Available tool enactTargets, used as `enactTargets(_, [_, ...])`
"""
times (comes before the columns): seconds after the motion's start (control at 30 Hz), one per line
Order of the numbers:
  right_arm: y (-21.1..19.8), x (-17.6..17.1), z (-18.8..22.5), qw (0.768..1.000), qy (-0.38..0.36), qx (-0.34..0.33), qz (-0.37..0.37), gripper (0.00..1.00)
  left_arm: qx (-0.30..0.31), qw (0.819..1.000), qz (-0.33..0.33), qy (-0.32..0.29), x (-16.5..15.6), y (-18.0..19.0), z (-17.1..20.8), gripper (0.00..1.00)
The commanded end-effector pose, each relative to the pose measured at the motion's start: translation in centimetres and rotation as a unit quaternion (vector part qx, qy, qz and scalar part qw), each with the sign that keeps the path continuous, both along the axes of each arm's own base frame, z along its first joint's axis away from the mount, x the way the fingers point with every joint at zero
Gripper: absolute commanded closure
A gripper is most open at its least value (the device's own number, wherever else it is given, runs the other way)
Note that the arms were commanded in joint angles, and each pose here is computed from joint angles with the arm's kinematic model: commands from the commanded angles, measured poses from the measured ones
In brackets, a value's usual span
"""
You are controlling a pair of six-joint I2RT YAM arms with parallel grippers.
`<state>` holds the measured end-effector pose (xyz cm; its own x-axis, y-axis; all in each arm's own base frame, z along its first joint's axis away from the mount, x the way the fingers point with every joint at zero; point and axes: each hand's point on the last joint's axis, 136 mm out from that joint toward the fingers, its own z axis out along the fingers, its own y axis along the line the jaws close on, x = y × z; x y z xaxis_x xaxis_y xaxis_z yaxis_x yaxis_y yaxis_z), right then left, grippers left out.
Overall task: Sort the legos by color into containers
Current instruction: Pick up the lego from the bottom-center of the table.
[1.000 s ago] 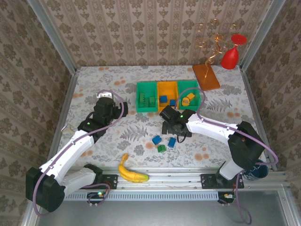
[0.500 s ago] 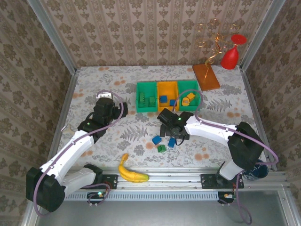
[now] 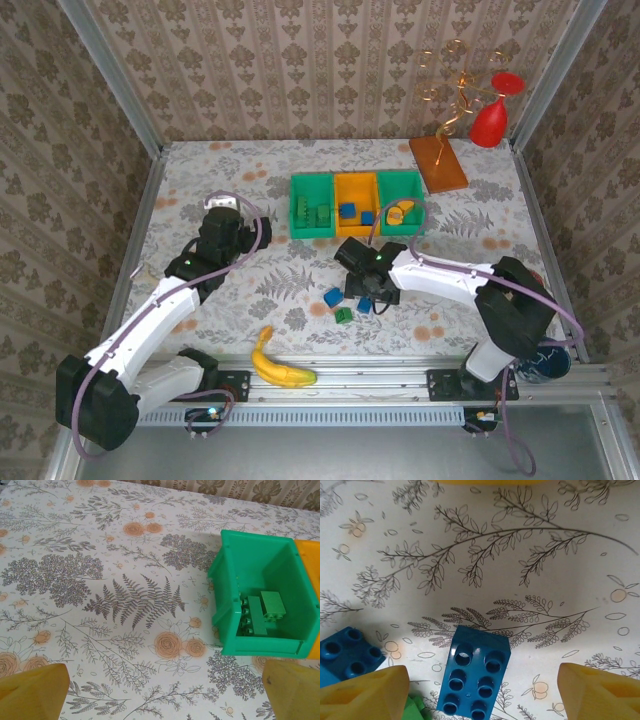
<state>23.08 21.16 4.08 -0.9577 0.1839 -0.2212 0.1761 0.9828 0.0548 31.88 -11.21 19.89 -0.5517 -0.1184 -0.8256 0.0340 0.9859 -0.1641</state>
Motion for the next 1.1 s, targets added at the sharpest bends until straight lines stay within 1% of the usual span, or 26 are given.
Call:
enactTargets(0.0, [0.2,-0.8,-0.9,1.0,0.019,0.006,-0.008,0.24,-0.011,1.0,0.008,0.004,0.0,0.3,-0.4,0.0])
enactTargets(0.4, [1.5,-2.3,-3.1,0.998,0.058,0.006,0.007,0.34,-0.016,1.0,0.009,0.007,0.0,0.3,-0.6,0.0])
enactTargets(0.5, [2.0,-2.5,-3.4,0.998,0.062,0.008,0.011,0.37,-0.017,1.0,0.01,0.007,0.0,0.4,-0.6,0.0])
enactTargets(0.67, [2.5,-2.5,-3.8,0.998,0.064,0.011,0.013,0.47,-0.019,1.0,0.009,0.007,0.0,0.3,-0.6,0.0])
enactTargets(0.93, [2.3,-2.3,-3.6,0.998,0.06,0.005,0.015,0.67,-0.02,1.0,0.008,0.008,-0.1,0.3,-0.7,0.0])
enactTargets(1.07, [2.1,-1.9,-3.1,0.999,0.051,-0.002,0.016,0.7,-0.02,1.0,0.008,0.007,-0.1,0.3,-0.6,0.0])
